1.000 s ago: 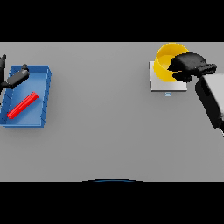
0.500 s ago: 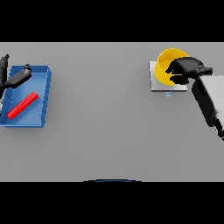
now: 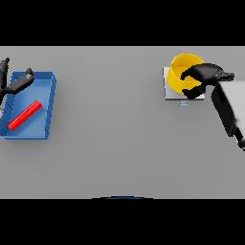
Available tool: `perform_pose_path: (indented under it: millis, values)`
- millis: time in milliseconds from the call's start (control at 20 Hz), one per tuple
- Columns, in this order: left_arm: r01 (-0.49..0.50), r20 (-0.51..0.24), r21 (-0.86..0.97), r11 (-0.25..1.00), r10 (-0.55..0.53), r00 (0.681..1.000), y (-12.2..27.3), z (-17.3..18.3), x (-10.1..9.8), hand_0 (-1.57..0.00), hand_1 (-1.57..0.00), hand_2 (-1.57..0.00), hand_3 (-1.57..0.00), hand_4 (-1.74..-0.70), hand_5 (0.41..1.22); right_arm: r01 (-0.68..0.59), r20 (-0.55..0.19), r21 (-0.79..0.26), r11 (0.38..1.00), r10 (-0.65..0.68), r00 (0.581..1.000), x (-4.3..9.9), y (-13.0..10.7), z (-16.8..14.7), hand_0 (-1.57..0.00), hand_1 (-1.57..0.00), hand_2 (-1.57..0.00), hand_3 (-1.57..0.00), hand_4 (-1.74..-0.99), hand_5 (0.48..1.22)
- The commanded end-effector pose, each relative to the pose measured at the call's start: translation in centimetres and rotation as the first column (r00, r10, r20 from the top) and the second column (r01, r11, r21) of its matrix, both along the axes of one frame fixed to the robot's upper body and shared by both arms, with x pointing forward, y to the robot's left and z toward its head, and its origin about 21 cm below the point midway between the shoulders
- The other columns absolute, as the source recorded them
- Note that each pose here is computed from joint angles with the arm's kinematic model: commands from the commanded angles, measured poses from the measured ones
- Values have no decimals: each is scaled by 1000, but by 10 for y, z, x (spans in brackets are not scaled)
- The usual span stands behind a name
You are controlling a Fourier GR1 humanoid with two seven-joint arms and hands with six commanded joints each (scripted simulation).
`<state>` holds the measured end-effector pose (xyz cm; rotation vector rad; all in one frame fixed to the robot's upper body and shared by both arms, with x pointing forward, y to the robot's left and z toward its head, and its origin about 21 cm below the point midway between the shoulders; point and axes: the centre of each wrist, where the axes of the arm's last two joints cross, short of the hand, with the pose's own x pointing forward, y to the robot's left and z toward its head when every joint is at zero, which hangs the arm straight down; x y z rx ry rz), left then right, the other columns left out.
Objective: Pick up the red beaker and tilt it to pour out 1 green nut into yellow bowl. Pick up the yellow bowl and place it on the metallic measuring scale.
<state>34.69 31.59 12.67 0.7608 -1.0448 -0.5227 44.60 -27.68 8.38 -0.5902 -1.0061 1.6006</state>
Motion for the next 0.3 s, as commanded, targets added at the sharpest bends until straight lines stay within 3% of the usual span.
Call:
perform_pose_path:
  millis: [0, 250]
  values:
    - [-4, 3, -3, 1000, 4, 1000, -2, 0, 1, 1, 1, 1, 1, -812, 736, -9, 1, -9, 1000, 9, 1000, 0, 1, -2, -163, -144, -288, -475, -1356, 755]
    - [-9, 5, -16, 1000, 9, 1000, 0, -1, 0, 1, 1, 1, 1, -821, 734, -15, -16, -33, 999, 14, 1000, 4, -1, 2, -53, -47, -115, -348, -1308, 733]
